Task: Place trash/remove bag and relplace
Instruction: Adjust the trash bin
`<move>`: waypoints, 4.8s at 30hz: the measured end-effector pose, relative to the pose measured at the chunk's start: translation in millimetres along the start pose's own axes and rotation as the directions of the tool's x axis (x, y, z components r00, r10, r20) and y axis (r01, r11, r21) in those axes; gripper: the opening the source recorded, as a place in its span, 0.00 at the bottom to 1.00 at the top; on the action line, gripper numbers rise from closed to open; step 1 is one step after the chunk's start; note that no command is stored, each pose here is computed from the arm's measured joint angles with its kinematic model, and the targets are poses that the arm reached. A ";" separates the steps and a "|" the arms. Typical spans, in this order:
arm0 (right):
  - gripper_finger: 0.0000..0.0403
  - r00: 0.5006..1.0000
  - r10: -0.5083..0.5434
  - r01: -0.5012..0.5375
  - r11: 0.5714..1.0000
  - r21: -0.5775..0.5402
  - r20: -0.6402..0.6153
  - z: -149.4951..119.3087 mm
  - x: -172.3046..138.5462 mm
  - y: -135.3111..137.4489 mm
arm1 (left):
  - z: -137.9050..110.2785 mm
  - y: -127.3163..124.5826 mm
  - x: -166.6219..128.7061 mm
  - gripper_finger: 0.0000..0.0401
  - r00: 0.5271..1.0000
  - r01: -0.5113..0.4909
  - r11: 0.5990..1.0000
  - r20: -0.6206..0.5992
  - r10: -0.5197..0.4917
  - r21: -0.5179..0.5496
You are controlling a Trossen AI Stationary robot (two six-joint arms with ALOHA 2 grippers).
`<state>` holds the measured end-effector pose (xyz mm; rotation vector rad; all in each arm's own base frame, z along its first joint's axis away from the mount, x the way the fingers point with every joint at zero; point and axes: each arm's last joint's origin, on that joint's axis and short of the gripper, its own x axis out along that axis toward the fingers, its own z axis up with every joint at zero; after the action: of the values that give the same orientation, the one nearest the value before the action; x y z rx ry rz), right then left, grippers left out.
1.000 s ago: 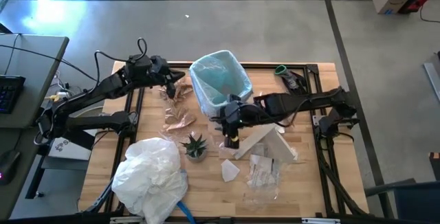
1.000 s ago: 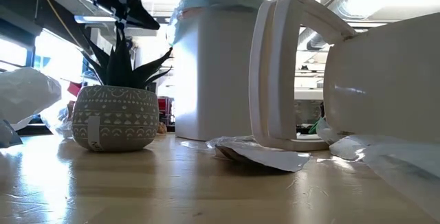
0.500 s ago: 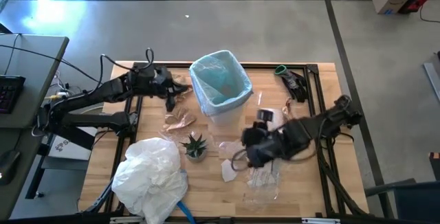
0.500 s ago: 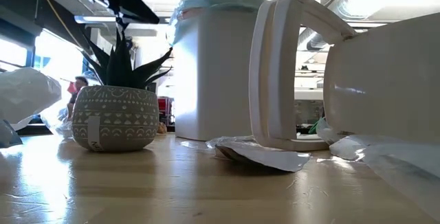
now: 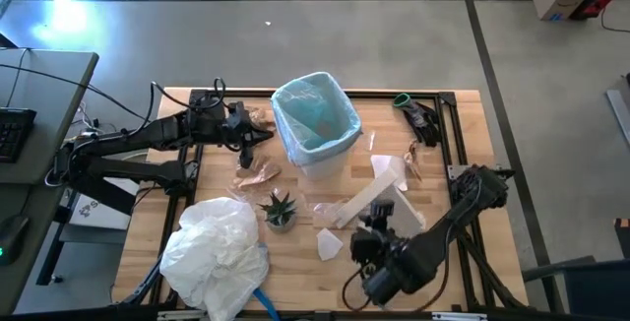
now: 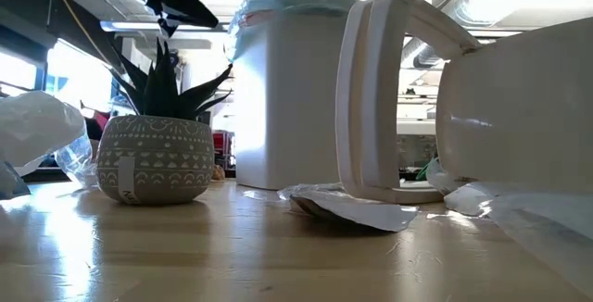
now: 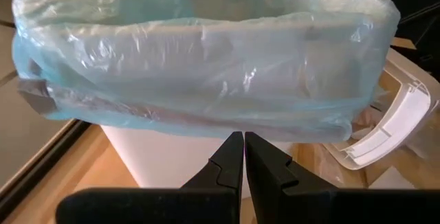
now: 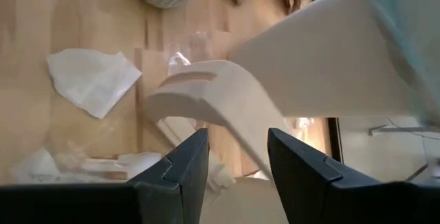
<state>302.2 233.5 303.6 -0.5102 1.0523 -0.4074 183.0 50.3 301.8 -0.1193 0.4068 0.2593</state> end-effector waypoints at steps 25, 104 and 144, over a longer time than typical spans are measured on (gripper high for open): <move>0.34 0.980 -0.197 0.191 0.948 -0.255 0.000 5.6 50.7 40.1 | -1.0 -7.7 -0.1 0.00 1.000 0.031 1.000 -0.007 -0.031 -0.002; 0.50 0.961 -0.260 0.253 0.965 -0.073 -0.098 10.4 89.0 14.1 | -6.2 -22.5 -1.0 0.00 0.994 0.105 0.989 -0.052 -0.100 0.102; 0.44 0.849 -0.528 0.505 0.822 -0.264 -0.023 -1.7 136.9 -6.0 | -6.3 -22.6 -0.9 0.00 0.993 0.106 0.989 -0.052 -0.102 0.102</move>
<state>360.6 153.4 209.0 -1.0230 1.0542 -0.7940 186.0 27.4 297.8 -0.0439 0.4585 0.1322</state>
